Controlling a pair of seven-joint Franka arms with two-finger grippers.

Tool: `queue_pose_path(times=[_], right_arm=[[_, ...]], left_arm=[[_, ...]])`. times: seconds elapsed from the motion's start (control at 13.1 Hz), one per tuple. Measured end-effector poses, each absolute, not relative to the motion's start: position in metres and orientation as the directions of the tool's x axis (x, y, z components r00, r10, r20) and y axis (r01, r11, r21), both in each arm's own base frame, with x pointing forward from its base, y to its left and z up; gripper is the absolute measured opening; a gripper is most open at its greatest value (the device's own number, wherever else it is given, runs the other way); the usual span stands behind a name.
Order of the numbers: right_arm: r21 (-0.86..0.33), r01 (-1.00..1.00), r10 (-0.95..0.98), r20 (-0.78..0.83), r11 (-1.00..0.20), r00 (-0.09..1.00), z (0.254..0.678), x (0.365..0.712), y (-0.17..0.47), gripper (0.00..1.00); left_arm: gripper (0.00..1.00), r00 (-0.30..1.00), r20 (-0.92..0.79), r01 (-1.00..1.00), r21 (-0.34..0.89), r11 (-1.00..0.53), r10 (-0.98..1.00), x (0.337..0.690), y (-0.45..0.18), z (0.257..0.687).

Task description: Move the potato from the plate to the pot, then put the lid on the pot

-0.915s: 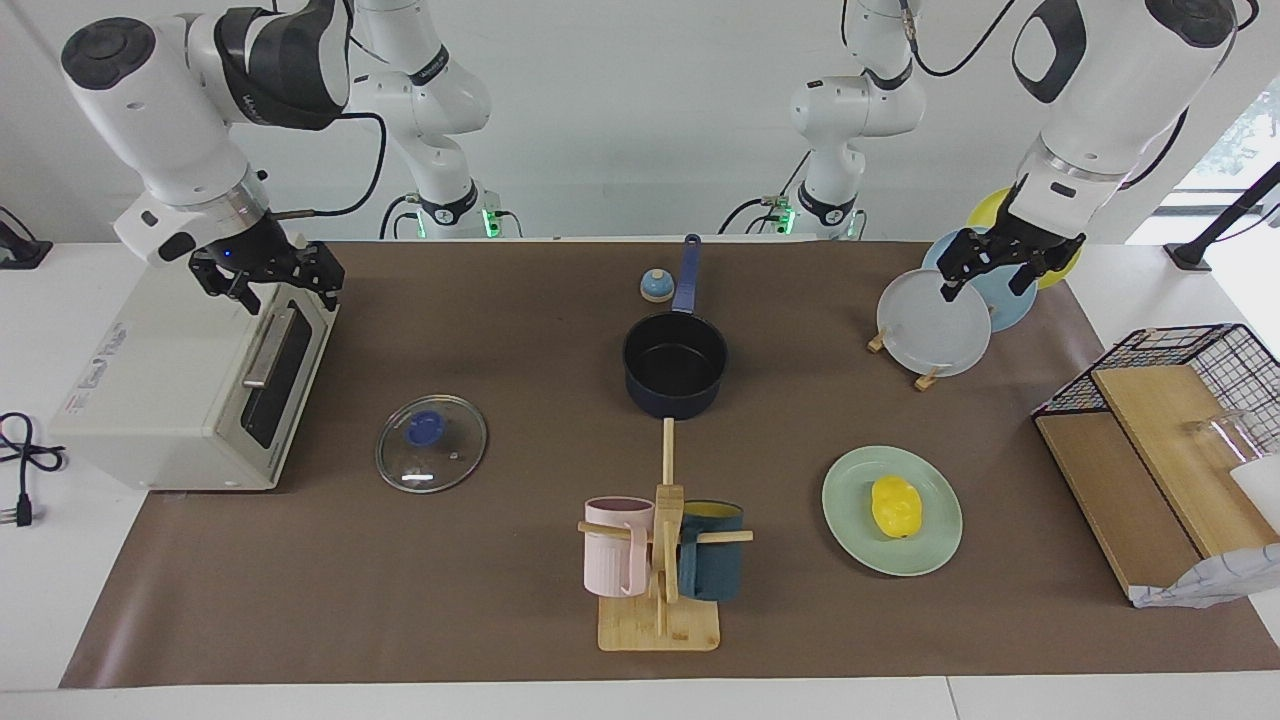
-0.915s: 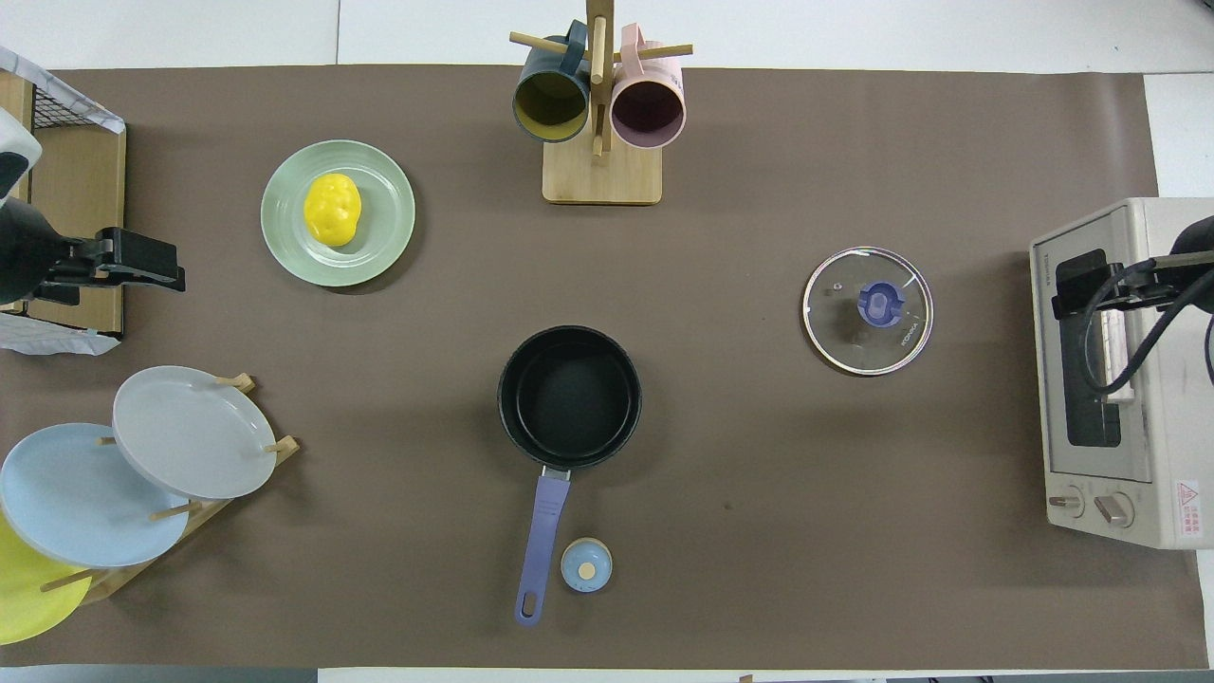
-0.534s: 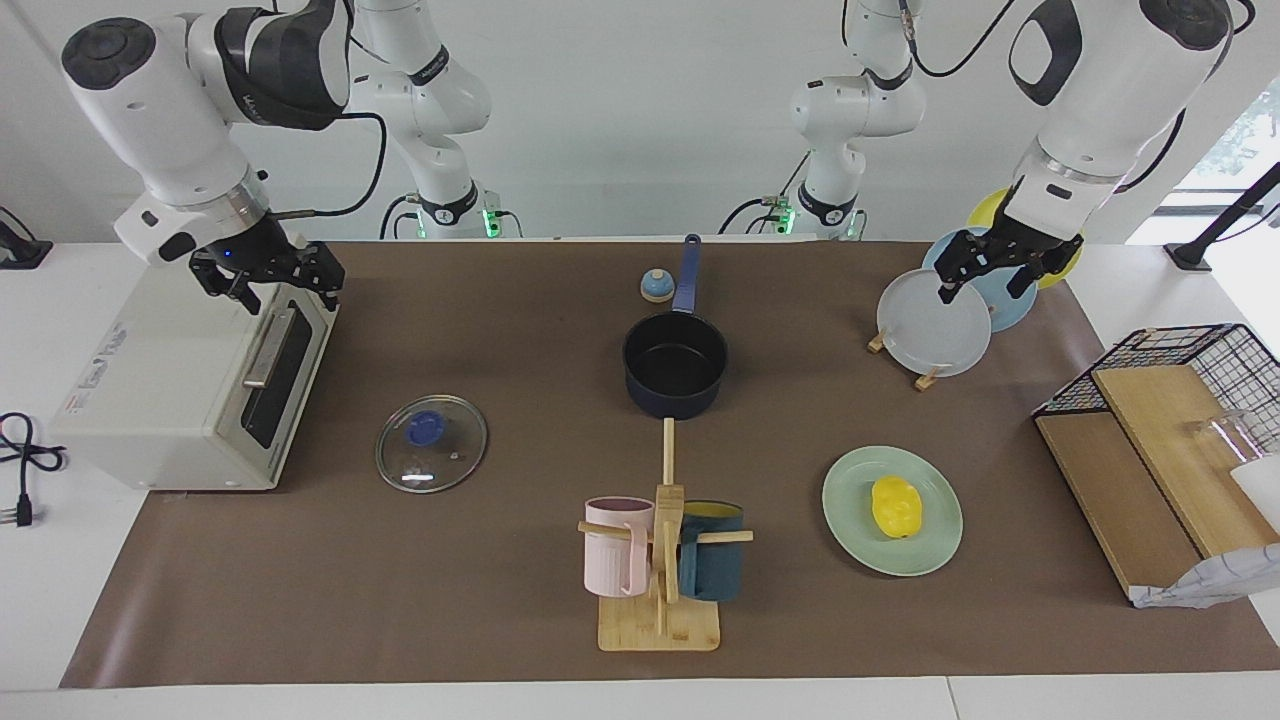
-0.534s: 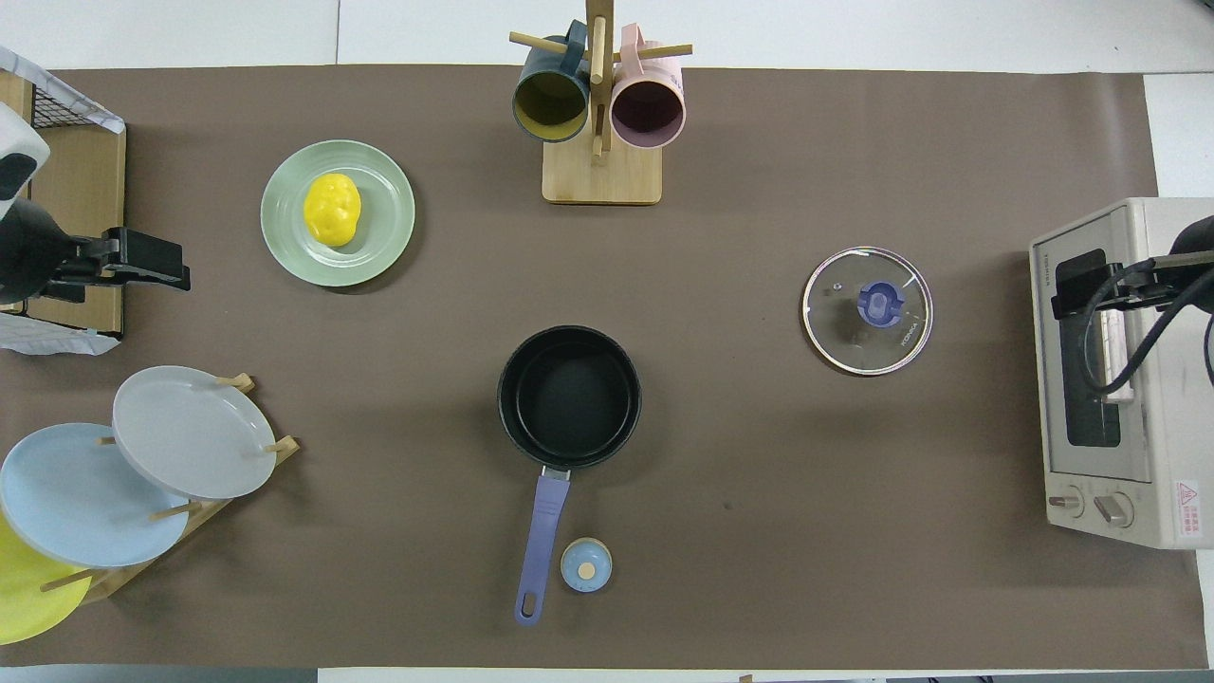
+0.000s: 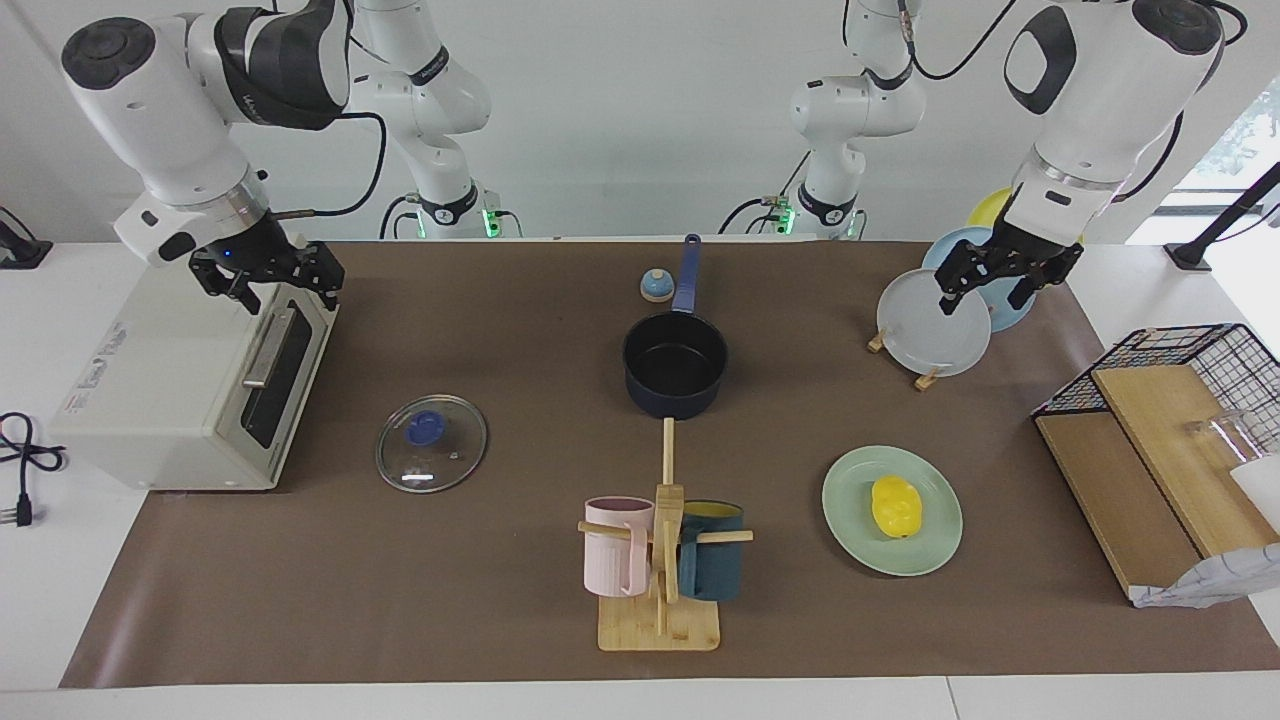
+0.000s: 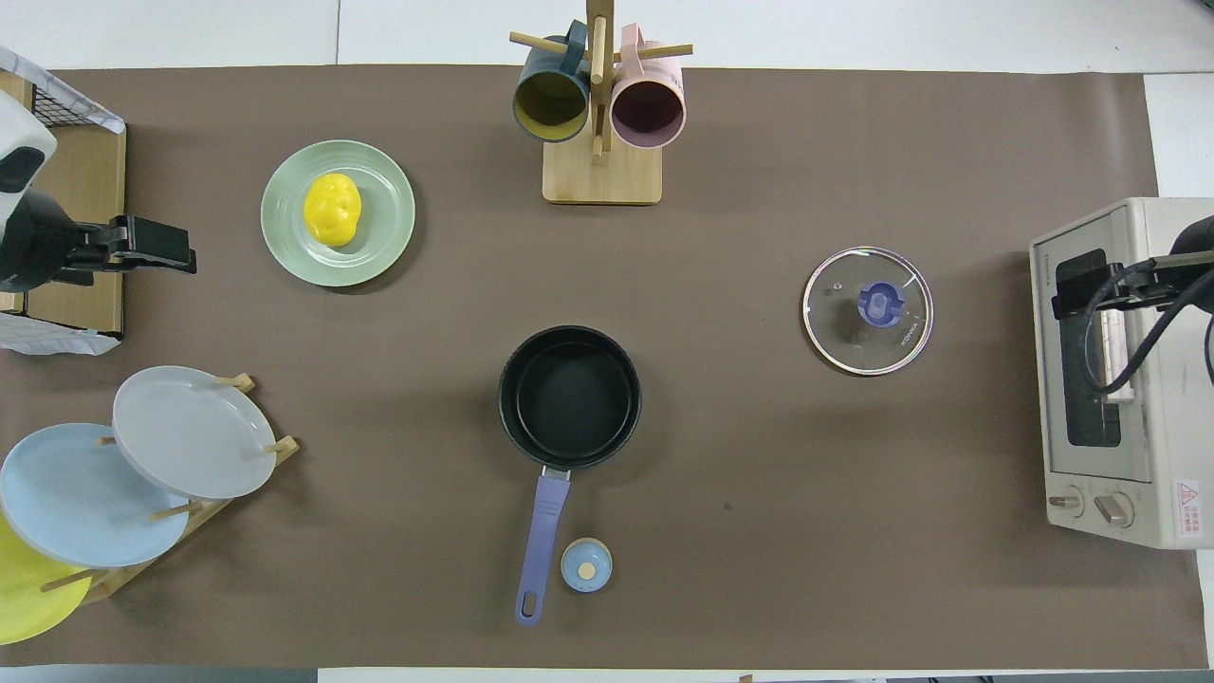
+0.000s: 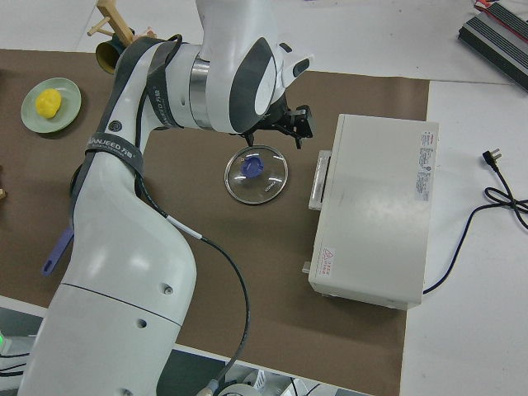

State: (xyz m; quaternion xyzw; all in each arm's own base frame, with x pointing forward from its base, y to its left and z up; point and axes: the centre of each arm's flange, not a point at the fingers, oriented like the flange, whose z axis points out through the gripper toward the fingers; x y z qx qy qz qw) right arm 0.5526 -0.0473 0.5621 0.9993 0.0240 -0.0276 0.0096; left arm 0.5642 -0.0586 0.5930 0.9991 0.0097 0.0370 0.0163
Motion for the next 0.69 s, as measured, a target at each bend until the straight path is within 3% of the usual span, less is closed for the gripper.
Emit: queue_pose_path(times=[0.31, 0.69], right_arm=[[0.018, 0.048, 0.047, -0.056, -0.999, 0.997, 0.562, 0.553, -0.047, 1.00], [0.018, 0.048, 0.047, -0.056, -0.999, 0.997, 0.562, 0.553, -0.047, 1.00]], left_arm=[[1.00, 0.999, 0.034, 0.023, 0.052, -0.998, 0.025, 0.617, -0.063, 0.541], [1.00, 1.000, 0.007, 0.027, 0.096, -0.995, 0.028, 0.707, -0.080, 0.406]])
